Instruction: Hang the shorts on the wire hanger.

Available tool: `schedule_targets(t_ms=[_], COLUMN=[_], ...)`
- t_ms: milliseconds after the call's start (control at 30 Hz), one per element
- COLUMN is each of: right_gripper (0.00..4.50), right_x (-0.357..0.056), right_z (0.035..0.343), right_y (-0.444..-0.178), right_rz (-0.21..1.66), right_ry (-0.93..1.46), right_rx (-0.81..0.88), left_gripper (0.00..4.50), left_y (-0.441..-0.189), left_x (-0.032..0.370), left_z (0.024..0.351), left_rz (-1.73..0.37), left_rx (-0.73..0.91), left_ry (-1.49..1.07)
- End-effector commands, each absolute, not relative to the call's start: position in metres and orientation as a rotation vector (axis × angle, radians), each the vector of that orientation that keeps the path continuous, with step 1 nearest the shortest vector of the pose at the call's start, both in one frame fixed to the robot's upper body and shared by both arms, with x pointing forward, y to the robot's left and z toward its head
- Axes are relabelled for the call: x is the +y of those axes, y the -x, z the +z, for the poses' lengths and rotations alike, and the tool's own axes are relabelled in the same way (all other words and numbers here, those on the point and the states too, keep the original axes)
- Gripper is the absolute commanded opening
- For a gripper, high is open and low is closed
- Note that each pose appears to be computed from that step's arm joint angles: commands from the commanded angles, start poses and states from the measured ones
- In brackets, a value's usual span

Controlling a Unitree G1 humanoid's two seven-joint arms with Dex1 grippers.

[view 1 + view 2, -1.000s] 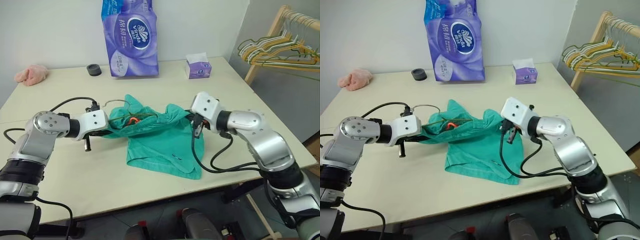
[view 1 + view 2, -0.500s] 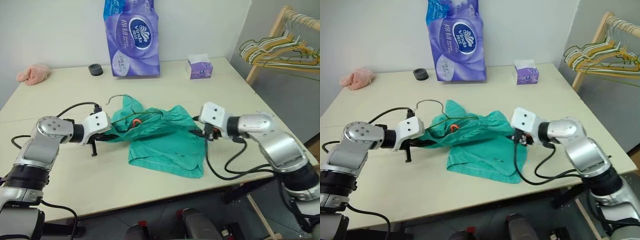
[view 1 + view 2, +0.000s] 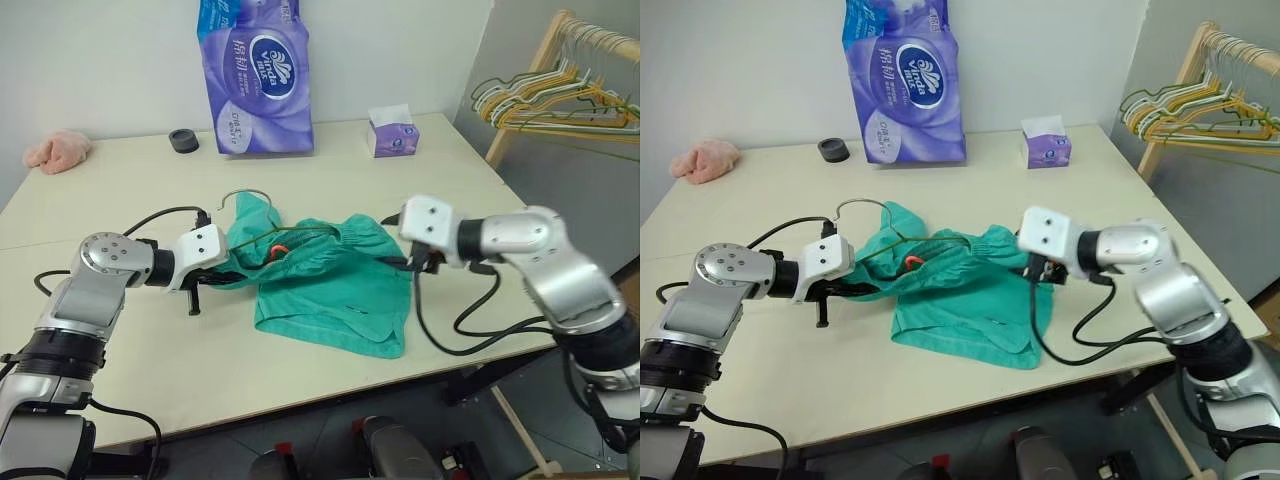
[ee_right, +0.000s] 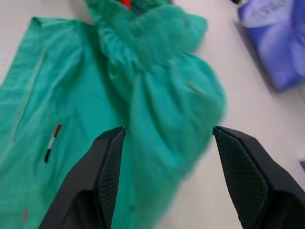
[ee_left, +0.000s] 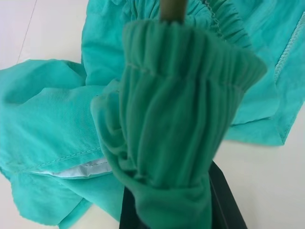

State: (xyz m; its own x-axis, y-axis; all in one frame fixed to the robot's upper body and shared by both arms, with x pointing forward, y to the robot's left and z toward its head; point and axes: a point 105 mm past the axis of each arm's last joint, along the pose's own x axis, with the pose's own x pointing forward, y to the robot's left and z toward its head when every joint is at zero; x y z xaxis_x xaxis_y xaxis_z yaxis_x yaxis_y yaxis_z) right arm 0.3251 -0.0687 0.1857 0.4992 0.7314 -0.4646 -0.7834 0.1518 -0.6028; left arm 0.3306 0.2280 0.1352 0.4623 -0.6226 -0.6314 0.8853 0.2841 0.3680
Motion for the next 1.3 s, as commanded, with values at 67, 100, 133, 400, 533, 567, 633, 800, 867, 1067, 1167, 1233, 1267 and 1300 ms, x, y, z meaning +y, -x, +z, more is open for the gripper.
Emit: schedule_targets(t_ms=[67, 100, 133, 400, 533, 567, 633, 800, 867, 1067, 1167, 1233, 1267, 1300], right_gripper=[3.14, 3.14, 3.14, 3.14, 3.14, 3.14, 3.14, 4.39, 4.46, 4.46, 4.46, 4.46, 4.46, 4.46], right_x=[-0.064, -0.063, -0.062, -0.069, -0.082, -0.085, -0.088, -0.091, -0.088, -0.079, -0.073, -0.069, -0.066, -0.064], right_z=[0.199, 0.201, 0.201, 0.219, 0.223, 0.223, 0.225, 0.225, 0.221, 0.199, 0.192, 0.189, 0.188, 0.186], right_y=[-0.339, -0.343, -0.346, -0.367, -0.351, -0.344, -0.336, -0.328, -0.326, -0.328, -0.336, -0.341, -0.344, -0.347], right_rz=[1.032, 1.023, 1.019, 0.974, 1.01, 1.03, 1.043, 1.051, 1.059, 1.085, 1.089, 1.099, 1.107, 1.116], right_ry=[1.022, 1.043, 1.057, 1.142, 1.142, 1.136, 1.103, 1.045, 1.038, 1.084, 1.115, 1.136, 1.147, 1.159], right_rx=[-0.016, -0.023, -0.028, -0.061, -0.052, -0.047, -0.047, -0.015, -0.001, 0.053, 0.058, 0.056, 0.056, 0.058], left_gripper=[0.0, 0.0, 0.0, 0.0, 0.0, 0.0, 0.0, 0.0, 0.0, 0.0, 0.0, 0.0, 0.0, 0.0], left_y=[-0.332, -0.331, -0.33, -0.327, -0.326, -0.325, -0.324, -0.324, -0.325, -0.327, -0.328, -0.328, -0.328, -0.328], left_x=[0.22, 0.22, 0.22, 0.22, 0.225, 0.226, 0.227, 0.227, 0.226, 0.221, 0.22, 0.22, 0.219, 0.219], left_z=[0.152, 0.151, 0.15, 0.148, 0.148, 0.148, 0.147, 0.147, 0.148, 0.15, 0.15, 0.15, 0.15, 0.15], left_rz=[-1.064, -1.069, -1.072, -1.085, -1.067, -1.064, -1.06, -1.059, -1.063, -1.079, -1.085, -1.089, -1.091, -1.092], left_rx=[0.334, 0.338, 0.341, 0.348, 0.354, 0.357, 0.36, 0.361, 0.357, 0.344, 0.343, 0.343, 0.343, 0.343], left_ry=[-0.797, -0.802, -0.807, -0.823, -0.822, -0.822, -0.821, -0.821, -0.822, -0.833, -0.836, -0.838, -0.84, -0.84])
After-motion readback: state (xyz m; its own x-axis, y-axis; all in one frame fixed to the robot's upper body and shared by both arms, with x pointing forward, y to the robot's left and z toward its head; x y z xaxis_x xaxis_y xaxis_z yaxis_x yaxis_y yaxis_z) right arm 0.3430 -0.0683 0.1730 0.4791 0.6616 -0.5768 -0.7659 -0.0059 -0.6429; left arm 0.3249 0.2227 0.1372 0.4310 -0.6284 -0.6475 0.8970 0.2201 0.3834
